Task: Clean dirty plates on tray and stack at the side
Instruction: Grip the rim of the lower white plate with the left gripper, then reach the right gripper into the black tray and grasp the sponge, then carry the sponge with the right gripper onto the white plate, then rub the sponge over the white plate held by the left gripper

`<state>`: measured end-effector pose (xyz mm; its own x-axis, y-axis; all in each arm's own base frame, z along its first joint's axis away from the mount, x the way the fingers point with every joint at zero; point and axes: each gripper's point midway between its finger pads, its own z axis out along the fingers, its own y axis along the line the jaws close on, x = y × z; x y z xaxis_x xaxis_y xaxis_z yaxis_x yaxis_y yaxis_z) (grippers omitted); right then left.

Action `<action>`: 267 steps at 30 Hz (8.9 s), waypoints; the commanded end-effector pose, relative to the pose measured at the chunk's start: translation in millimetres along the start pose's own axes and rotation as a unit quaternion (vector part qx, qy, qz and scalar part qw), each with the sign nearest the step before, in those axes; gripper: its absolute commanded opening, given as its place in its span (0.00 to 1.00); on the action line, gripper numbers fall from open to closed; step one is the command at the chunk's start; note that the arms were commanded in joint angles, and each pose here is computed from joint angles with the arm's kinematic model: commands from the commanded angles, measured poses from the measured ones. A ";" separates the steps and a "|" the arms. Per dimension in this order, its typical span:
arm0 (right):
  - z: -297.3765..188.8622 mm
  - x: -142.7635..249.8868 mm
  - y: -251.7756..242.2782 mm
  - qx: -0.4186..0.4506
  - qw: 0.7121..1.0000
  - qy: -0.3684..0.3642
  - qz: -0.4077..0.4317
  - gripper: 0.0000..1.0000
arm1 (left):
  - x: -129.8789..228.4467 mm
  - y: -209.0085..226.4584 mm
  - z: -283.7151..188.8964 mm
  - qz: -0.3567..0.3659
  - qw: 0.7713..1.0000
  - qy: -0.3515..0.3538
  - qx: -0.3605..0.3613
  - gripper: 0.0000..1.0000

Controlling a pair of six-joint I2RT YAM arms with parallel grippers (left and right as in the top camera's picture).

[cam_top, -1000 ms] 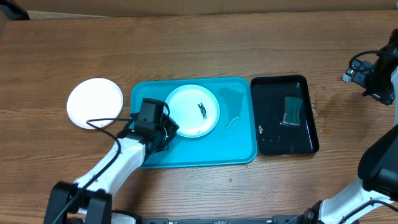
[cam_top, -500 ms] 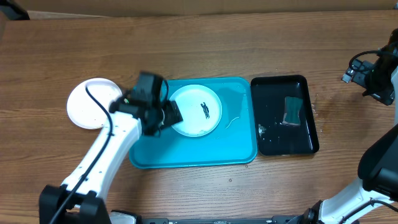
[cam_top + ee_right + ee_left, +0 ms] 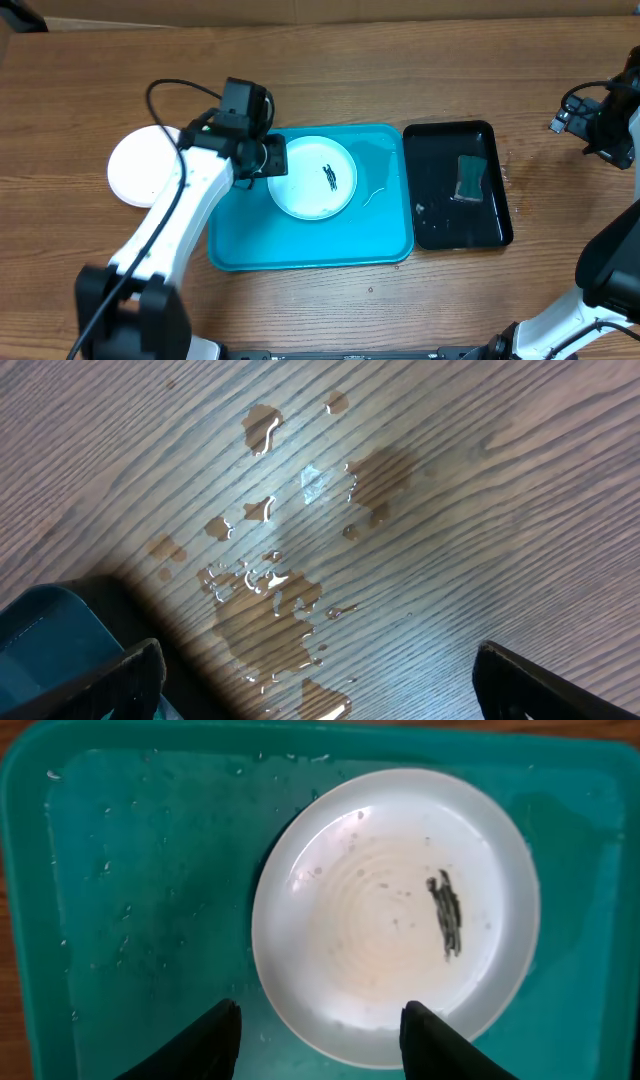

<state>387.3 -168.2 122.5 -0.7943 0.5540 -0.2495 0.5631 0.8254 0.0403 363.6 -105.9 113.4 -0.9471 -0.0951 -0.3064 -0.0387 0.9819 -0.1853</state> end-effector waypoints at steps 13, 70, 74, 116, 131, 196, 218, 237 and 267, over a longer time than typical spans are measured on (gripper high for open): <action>-7.8 -4.3 -0.2 -0.002 1.000 -0.012 0.003 1.00 | 18.8 21.9 71.4 0.016 0.996 0.080 -0.045 0.30; -35.1 94.8 109.1 -0.202 0.962 0.171 -0.068 0.74 | 23.9 39.0 87.8 0.001 0.994 0.066 -0.083 0.25; -28.7 112.0 124.1 -0.179 0.961 0.179 -0.107 0.73 | 23.9 39.0 87.8 0.001 0.994 0.066 -0.083 0.27; 63.4 149.2 119.8 0.029 0.982 0.086 -0.168 0.79 | 22.2 38.2 88.2 0.001 0.995 0.062 -0.081 0.29; 66.2 152.7 127.2 0.025 0.985 0.079 -0.152 0.74 | 22.2 38.2 88.2 0.001 0.995 0.062 -0.081 0.29; -11.6 131.0 161.3 0.043 0.980 0.035 -0.190 0.04 | 22.4 38.0 88.2 0.002 0.995 0.063 -0.081 0.29; -61.6 113.4 169.8 0.032 0.981 0.019 -0.189 0.04 | 21.6 36.8 80.8 0.001 0.994 0.073 -0.083 0.27; -64.5 116.6 192.9 0.005 0.979 0.002 -0.206 0.04 | 22.4 35.8 81.6 0.002 0.994 0.074 -0.082 0.29; -41.6 252.2 343.6 -0.165 0.915 -0.056 -0.364 0.04 | 26.9 33.5 86.3 0.000 0.994 0.085 -0.073 0.04</action>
<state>375.3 253.6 108.6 -0.9061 -0.1565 -0.3930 -0.2131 0.9714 0.1043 359.2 -88.4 17.2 -0.9878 -0.0741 -0.1368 -0.0701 0.9970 -0.0334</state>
